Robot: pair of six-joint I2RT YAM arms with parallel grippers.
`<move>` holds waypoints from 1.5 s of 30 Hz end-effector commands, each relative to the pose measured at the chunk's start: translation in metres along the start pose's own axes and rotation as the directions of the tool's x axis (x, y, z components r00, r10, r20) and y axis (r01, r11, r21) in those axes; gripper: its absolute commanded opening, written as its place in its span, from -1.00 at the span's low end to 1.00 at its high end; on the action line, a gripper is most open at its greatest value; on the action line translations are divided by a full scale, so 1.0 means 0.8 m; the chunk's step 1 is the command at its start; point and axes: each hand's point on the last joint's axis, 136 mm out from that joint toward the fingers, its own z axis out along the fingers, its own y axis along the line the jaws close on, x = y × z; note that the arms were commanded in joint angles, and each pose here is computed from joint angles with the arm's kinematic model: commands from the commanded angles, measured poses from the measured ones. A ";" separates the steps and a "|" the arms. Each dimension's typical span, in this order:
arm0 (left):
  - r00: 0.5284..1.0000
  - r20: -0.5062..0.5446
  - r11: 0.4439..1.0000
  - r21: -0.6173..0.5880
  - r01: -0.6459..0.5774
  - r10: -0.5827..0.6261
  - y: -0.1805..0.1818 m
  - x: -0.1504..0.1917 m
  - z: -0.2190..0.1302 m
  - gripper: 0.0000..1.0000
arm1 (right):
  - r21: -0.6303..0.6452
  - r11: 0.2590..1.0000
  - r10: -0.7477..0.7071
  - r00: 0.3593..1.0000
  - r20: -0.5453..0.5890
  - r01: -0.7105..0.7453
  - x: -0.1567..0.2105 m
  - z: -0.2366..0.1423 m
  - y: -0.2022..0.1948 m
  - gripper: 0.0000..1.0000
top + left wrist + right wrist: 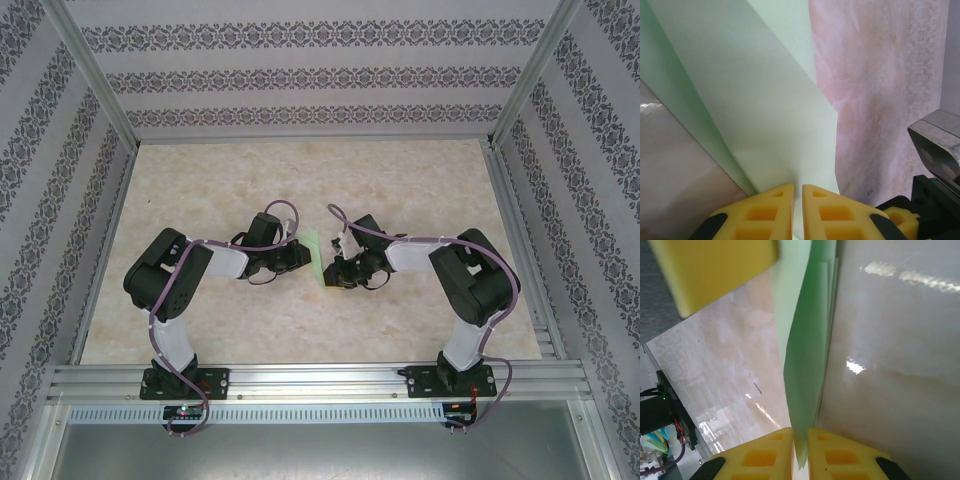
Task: Fold a paper plane with a square sheet of paper (pick it up from the middle)
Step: Fold the wing for the fifth time at the center of the table.
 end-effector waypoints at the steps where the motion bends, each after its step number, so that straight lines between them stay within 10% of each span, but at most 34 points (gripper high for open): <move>1: 0.998 -0.038 0.992 -0.114 0.054 -0.059 0.038 0.023 0.008 -0.72 | 0.022 0.999 -0.026 1.000 -0.003 0.026 0.008 -0.004 0.002 -0.70; 20: 0.997 -0.040 0.991 -0.119 0.062 -0.067 0.042 0.025 0.008 -0.73 | 0.068 0.997 -0.019 0.997 -0.080 0.024 0.025 0.022 -0.019 -0.90; 34: 0.997 -0.034 0.990 -0.126 0.066 -0.071 0.043 0.025 0.007 -0.73 | 0.095 0.987 -0.141 0.981 0.134 0.129 -0.027 -0.037 0.026 -0.64; 45: 0.997 -0.034 0.989 -0.128 0.068 -0.073 0.045 0.026 0.007 -0.74 | -0.004 0.990 -0.141 0.987 0.083 0.142 -0.033 0.004 0.045 -0.67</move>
